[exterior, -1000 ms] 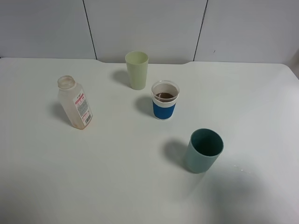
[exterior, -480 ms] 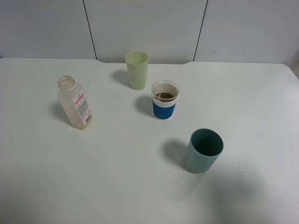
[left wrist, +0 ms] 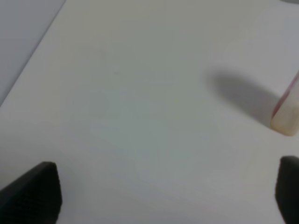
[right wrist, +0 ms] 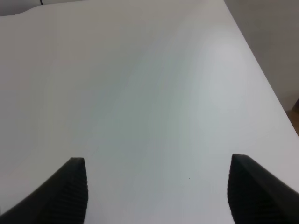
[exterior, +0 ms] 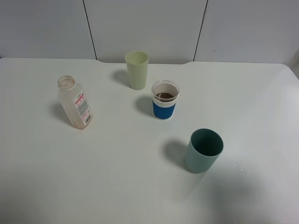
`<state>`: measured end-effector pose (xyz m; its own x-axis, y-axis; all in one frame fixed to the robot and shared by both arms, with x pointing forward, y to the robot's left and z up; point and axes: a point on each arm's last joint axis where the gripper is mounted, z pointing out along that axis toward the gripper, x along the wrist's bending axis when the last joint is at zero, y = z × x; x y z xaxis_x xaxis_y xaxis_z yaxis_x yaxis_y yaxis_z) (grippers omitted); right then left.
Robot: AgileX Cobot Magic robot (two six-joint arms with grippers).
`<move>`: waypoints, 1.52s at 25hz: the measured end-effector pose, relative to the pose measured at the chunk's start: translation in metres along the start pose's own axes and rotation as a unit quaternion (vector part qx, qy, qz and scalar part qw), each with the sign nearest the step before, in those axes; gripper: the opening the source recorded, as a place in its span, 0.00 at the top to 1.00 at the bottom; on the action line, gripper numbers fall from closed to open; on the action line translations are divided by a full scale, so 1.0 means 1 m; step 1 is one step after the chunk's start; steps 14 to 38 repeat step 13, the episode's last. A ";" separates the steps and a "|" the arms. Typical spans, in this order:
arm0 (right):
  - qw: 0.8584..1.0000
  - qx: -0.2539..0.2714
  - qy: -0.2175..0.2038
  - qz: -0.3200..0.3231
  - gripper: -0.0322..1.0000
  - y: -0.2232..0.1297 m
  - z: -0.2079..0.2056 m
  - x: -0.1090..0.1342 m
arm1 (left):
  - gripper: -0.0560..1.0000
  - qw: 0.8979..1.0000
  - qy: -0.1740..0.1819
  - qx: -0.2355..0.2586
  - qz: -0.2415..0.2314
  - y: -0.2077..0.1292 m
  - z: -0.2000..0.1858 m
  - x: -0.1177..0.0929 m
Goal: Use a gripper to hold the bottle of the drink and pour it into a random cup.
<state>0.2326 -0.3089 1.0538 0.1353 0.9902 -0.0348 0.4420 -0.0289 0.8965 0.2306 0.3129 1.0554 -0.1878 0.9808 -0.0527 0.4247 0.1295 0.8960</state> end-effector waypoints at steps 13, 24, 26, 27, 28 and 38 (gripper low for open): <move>1.000 0.000 0.000 0.000 0.35 0.000 0.000 0.000 | 0.08 1.000 0.000 0.000 0.000 0.000 0.000 0.000; 1.000 0.000 0.000 0.000 0.35 0.000 0.000 0.000 | 0.08 1.000 0.000 0.000 0.000 0.000 0.000 0.000; 1.000 0.000 0.000 0.000 0.35 0.000 0.000 0.000 | 0.08 1.000 0.000 0.000 0.000 0.000 0.000 0.000; 1.000 0.000 0.000 0.000 0.35 0.000 0.000 0.000 | 0.08 1.000 0.000 0.000 0.000 0.000 0.000 0.000; 1.000 0.000 0.000 0.000 0.35 0.000 0.000 0.000 | 0.08 1.000 0.000 0.000 0.000 0.000 0.000 0.000; 1.000 0.000 0.000 0.000 0.35 0.000 0.000 0.000 | 0.08 1.000 0.000 0.000 0.000 0.000 0.000 0.000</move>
